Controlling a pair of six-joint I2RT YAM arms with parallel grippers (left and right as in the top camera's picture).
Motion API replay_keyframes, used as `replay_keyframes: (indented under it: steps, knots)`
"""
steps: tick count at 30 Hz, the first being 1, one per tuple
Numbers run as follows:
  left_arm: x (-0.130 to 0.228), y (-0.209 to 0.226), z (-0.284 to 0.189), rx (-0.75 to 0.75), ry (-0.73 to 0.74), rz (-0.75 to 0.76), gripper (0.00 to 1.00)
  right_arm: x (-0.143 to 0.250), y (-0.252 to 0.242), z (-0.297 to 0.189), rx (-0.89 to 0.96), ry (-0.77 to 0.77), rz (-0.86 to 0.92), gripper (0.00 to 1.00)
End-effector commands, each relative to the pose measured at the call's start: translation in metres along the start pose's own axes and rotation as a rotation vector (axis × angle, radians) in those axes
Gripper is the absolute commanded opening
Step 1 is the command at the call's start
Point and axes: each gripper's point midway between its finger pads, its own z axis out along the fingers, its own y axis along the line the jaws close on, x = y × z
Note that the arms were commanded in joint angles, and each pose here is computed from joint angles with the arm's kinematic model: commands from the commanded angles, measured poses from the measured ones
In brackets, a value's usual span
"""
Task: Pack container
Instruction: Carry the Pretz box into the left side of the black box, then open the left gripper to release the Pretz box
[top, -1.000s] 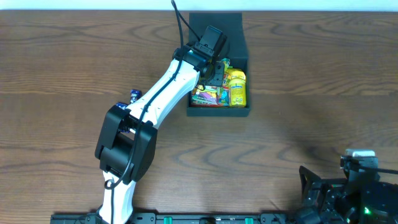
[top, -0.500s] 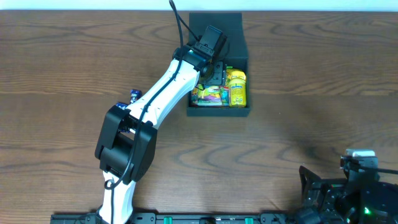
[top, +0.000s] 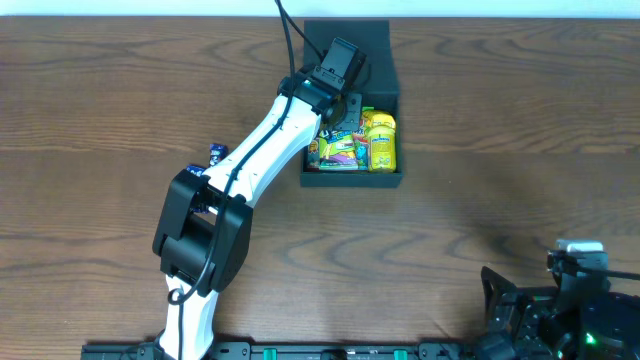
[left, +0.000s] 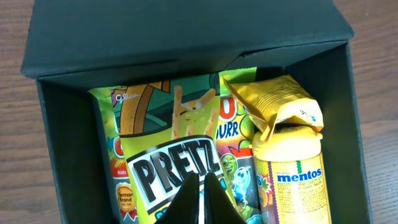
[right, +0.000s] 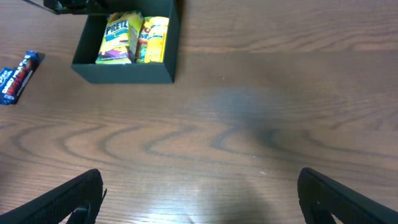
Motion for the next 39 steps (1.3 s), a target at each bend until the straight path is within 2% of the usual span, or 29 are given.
replay_keyframes:
  steps: [1, 12, 25, 34, 39]
  knots:
    - [-0.005, 0.002, -0.003, -0.014, -0.006, 0.011, 0.06, -0.001, 0.000, -0.001, 0.000, -0.006, 0.007, 0.99]
    - [0.021, -0.002, 0.032, 0.029, 0.103, 0.008, 0.05, -0.001, 0.000, -0.001, 0.000, -0.006, 0.007, 0.99]
    - [0.032, -0.002, 0.046, 0.038, 0.146, 0.006, 0.06, -0.001, 0.000, -0.001, 0.000, -0.006, 0.007, 0.99]
    - [0.033, -0.004, 0.043, 0.048, 0.151, 0.010, 0.06, -0.001, 0.000, -0.001, 0.000, -0.006, 0.007, 0.99]
    - [0.012, -0.013, 0.021, 0.076, 0.078, 0.025, 0.06, -0.001, 0.000, -0.001, 0.001, -0.006, 0.007, 0.99]
